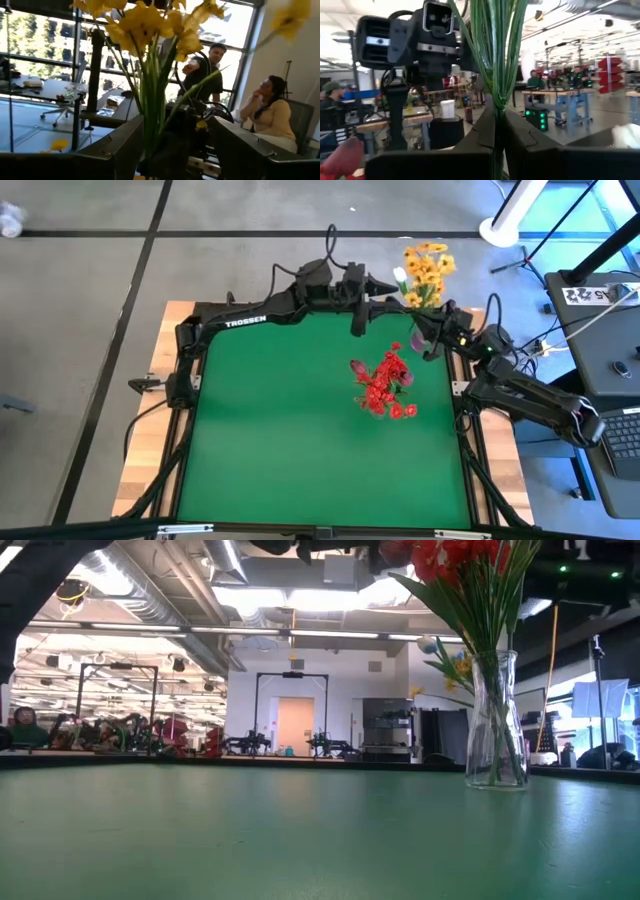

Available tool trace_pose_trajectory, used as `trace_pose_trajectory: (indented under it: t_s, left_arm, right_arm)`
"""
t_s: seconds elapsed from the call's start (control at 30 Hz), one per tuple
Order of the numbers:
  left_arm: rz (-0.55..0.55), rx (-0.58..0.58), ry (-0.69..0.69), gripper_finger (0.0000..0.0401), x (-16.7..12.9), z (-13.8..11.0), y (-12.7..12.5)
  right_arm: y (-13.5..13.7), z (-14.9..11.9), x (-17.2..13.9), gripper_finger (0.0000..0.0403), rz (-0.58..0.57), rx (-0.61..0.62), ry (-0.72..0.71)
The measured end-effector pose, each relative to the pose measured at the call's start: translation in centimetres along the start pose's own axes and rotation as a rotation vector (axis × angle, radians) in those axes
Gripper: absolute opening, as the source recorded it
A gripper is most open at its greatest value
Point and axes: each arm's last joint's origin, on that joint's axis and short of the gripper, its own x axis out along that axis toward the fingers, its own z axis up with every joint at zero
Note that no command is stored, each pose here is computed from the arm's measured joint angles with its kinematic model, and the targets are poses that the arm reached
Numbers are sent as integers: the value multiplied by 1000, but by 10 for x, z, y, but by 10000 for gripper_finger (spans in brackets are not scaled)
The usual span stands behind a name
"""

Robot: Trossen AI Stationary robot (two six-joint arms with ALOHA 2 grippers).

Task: Sort flowers into vase by color
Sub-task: Put the yellow flowers into the purple vase

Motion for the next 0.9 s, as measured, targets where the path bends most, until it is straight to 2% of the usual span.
trace_pose_trajectory:
  t_s: [0.3,0.4,0.53,0.67,0.77,0.9]
  left_arm:
    - [116,-13,-24,225,-1,1,5]
    - [121,-13,-23,225,-1,1,5]
    - [126,-10,-26,225,-1,1,5]
    - [197,2,-39,222,-1,1,7]
    - [231,32,-43,202,-1,2,7]
    - [221,57,-42,144,0,1,3]
  right_arm:
    - [-4,-1,29,11,124,52,55]
    - [-6,-3,37,11,143,65,83]
    - [-7,-5,42,11,168,73,102]
    - [-1,-6,45,11,200,76,108]
    - [3,-7,46,11,210,66,106]
    - [6,-7,46,18,199,65,103]
